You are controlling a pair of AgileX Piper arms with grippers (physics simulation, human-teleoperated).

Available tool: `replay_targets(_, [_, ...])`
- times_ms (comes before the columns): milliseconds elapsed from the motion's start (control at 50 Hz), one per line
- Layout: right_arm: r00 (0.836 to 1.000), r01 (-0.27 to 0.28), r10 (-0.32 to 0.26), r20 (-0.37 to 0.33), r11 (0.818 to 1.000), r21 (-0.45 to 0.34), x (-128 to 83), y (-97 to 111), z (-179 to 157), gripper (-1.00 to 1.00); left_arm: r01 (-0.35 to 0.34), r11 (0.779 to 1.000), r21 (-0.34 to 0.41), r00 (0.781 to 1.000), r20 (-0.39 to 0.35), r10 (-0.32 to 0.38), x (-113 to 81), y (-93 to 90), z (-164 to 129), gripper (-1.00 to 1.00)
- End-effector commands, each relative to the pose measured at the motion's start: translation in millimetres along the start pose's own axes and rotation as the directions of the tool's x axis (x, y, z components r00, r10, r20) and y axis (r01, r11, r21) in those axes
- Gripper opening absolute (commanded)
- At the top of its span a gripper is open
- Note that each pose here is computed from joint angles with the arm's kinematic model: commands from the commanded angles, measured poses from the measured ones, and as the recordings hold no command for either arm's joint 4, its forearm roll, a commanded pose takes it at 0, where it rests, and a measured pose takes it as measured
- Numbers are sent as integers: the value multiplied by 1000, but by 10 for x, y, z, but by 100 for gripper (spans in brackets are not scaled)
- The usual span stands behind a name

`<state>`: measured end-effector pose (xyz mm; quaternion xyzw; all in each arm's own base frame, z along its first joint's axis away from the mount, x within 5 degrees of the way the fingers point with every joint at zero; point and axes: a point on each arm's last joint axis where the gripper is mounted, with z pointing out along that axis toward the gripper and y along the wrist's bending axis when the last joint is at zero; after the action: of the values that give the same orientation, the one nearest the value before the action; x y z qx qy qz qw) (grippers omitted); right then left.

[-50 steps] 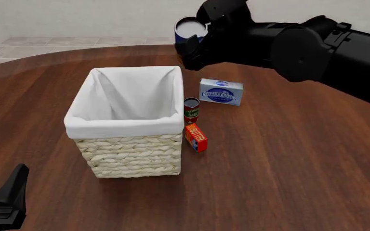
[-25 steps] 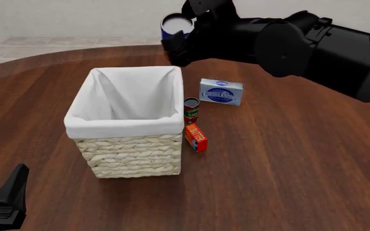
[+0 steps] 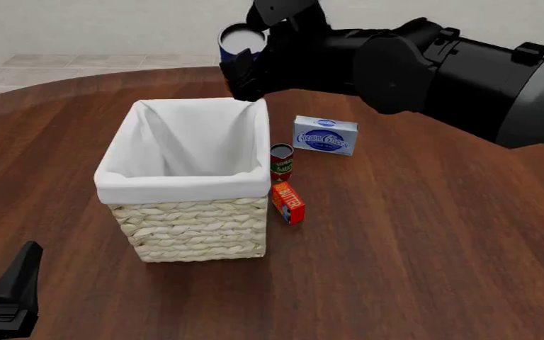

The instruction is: Pick up the alphabet soup and put it in the basket.

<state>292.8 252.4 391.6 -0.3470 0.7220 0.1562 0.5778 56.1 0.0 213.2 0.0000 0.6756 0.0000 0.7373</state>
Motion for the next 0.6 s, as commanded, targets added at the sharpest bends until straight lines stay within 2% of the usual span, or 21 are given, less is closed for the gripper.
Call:
replay_targets(20, [1000, -15, 16, 17, 1000, -19, -59, 79, 25, -100, 0, 1000, 0, 1000, 0, 0, 0, 0, 0, 100])
replay_targets(600, [1000, -15, 15, -4, 998, -53, -8, 226, 239, -100, 0, 1000, 0, 1000, 0, 0, 0, 0, 0, 100])
